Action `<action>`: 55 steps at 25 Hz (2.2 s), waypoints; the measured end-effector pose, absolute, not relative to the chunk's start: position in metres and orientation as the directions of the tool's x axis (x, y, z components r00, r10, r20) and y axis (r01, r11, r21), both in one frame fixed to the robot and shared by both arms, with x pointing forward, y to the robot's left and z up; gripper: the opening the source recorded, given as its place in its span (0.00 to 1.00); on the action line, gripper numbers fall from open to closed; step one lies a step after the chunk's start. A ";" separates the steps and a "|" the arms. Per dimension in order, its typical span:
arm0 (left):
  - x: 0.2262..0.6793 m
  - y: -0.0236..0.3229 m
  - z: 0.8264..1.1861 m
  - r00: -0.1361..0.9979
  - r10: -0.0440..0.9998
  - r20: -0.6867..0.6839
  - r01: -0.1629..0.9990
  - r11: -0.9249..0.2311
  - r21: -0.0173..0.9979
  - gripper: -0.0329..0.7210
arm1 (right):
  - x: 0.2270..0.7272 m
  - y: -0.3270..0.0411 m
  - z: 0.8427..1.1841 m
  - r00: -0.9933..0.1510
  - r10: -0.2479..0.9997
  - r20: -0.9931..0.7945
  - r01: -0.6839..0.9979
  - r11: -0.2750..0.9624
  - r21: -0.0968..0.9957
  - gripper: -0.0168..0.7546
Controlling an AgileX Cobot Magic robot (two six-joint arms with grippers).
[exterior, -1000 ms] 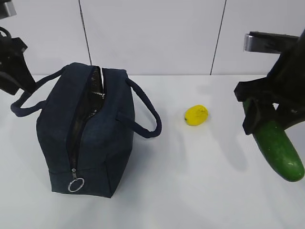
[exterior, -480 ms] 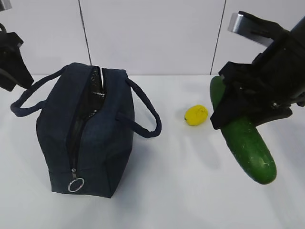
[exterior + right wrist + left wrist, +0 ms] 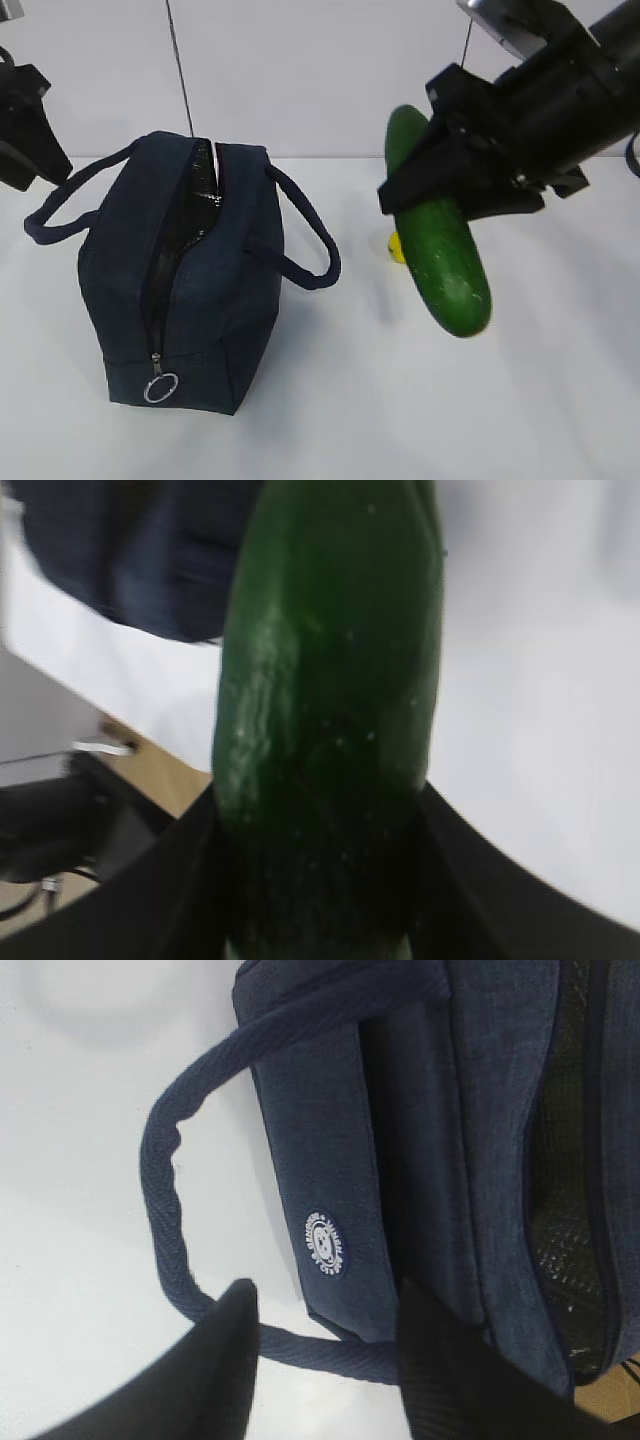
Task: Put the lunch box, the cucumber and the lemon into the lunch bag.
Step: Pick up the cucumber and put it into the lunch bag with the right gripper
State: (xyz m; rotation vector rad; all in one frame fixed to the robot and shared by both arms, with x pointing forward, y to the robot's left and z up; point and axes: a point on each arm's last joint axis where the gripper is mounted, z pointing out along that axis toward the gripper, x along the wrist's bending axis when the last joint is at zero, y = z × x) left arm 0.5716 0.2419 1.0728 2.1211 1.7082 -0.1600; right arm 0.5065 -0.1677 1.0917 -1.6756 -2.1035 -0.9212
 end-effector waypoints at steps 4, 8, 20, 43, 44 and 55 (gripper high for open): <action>0.572 0.239 1.074 0.235 0.899 -0.370 0.958 -0.150 0.244 0.48 | 0.512 -0.155 1.107 -0.369 0.615 0.697 0.905 0.066 0.420 0.45; 0.572 0.235 1.076 0.227 0.882 -0.414 0.960 -0.131 0.247 0.48 | 0.523 -0.146 1.119 -0.414 0.492 0.766 0.864 -0.052 0.500 0.45; 0.572 0.229 1.079 0.213 0.847 -0.487 0.963 -0.098 0.252 0.48 | 0.566 -0.111 1.075 -0.436 0.300 0.849 0.850 -0.174 0.498 0.45; 0.592 0.222 1.039 0.200 0.810 -0.551 0.977 -0.124 0.171 0.30 | 0.613 -0.050 1.021 -0.408 0.257 0.876 0.888 -0.114 0.446 0.45; 0.593 0.222 1.038 0.207 0.809 -0.550 0.976 -0.132 0.172 0.26 | 0.613 -0.049 1.019 -0.401 0.255 0.880 0.890 -0.116 0.440 0.45; 0.594 0.223 1.036 0.224 0.812 -0.539 0.973 -0.149 0.178 0.04 | 0.607 -0.024 1.002 -0.403 0.312 0.860 0.883 -0.116 0.456 0.45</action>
